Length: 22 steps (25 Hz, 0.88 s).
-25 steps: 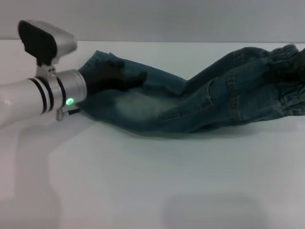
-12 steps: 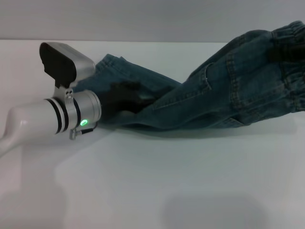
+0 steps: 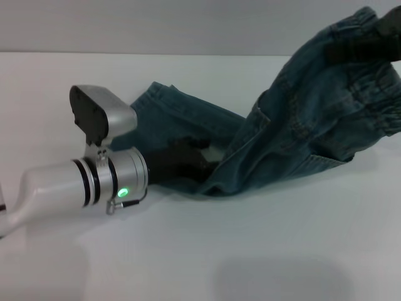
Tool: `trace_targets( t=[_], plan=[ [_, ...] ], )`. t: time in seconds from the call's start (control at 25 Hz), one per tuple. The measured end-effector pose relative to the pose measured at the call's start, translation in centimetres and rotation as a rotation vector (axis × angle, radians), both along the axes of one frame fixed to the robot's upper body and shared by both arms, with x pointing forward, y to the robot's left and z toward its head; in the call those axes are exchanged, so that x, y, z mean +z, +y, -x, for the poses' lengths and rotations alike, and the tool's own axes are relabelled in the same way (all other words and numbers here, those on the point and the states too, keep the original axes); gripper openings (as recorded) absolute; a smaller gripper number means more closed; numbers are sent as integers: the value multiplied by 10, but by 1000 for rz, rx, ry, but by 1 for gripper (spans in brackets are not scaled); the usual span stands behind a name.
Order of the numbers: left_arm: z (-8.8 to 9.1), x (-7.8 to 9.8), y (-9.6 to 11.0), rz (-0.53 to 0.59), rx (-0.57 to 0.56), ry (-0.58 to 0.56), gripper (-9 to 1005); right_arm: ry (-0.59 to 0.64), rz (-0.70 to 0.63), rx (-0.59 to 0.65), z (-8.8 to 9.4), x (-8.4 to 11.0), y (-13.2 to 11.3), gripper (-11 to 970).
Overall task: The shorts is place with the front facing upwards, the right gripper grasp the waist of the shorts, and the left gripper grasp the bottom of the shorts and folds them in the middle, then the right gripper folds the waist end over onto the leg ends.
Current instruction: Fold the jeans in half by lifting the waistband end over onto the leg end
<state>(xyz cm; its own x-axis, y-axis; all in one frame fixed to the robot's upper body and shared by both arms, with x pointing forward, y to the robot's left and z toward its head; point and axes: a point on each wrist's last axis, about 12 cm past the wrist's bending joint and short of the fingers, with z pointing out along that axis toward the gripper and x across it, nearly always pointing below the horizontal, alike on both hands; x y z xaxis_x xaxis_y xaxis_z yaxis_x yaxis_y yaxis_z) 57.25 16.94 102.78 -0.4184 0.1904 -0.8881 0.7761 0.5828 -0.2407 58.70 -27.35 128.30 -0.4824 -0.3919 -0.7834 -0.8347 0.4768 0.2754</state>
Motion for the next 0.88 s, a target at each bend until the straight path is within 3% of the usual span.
trace_targets(
  t=[0.88],
  plan=[
    [58,-23,-37,69,-115,56,827,-8,-38,118,-34,-29,70,70]
  ],
)
